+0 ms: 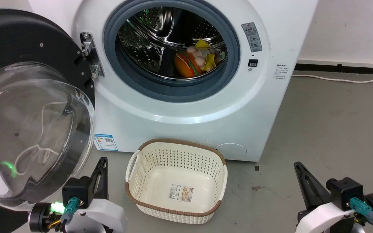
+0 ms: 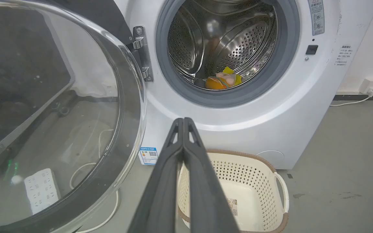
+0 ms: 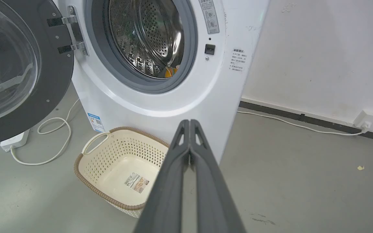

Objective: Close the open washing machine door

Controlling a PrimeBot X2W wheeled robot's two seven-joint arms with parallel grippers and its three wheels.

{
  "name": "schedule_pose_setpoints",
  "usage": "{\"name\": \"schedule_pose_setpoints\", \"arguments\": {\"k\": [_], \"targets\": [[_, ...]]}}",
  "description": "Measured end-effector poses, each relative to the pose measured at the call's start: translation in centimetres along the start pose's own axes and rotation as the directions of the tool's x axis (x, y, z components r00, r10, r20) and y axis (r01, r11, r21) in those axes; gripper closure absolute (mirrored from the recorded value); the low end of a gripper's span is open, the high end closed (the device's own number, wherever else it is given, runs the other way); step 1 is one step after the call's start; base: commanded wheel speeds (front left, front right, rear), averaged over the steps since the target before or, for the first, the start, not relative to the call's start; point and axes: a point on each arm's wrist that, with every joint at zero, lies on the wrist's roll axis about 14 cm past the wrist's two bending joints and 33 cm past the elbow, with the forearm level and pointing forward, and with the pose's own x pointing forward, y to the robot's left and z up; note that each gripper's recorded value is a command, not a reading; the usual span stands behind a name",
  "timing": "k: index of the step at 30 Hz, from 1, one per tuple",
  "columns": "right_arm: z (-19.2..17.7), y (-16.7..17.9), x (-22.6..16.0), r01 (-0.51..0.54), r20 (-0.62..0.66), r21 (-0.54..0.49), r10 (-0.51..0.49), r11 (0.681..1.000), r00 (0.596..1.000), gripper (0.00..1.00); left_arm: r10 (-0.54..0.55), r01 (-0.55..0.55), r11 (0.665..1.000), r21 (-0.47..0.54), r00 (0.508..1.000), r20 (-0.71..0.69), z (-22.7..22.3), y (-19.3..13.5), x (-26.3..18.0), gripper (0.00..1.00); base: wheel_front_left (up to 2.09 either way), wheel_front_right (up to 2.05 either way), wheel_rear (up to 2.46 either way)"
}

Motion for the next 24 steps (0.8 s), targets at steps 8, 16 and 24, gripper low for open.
{"name": "schedule_pose_setpoints", "arguments": {"k": [8,16,24], "targets": [[0.00,-0.01,0.00,0.000,0.000,0.000,0.000,1.000,1.000,1.00,0.000,0.000,1.000,0.000,1.000,0.000,0.00,-0.01,0.00,1.00,0.00,0.00,0.00],[0.00,0.00,0.00,0.000,0.000,0.000,0.000,1.000,1.000,1.00,0.000,0.000,1.000,0.000,1.000,0.000,0.00,0.01,0.00,1.00,0.00,0.00,0.00],[0.00,-0.01,0.00,0.000,0.000,0.000,0.000,1.000,1.000,1.00,0.000,0.000,1.000,0.000,1.000,0.000,0.00,-0.01,0.00,1.00,0.00,0.00,0.00]]}}
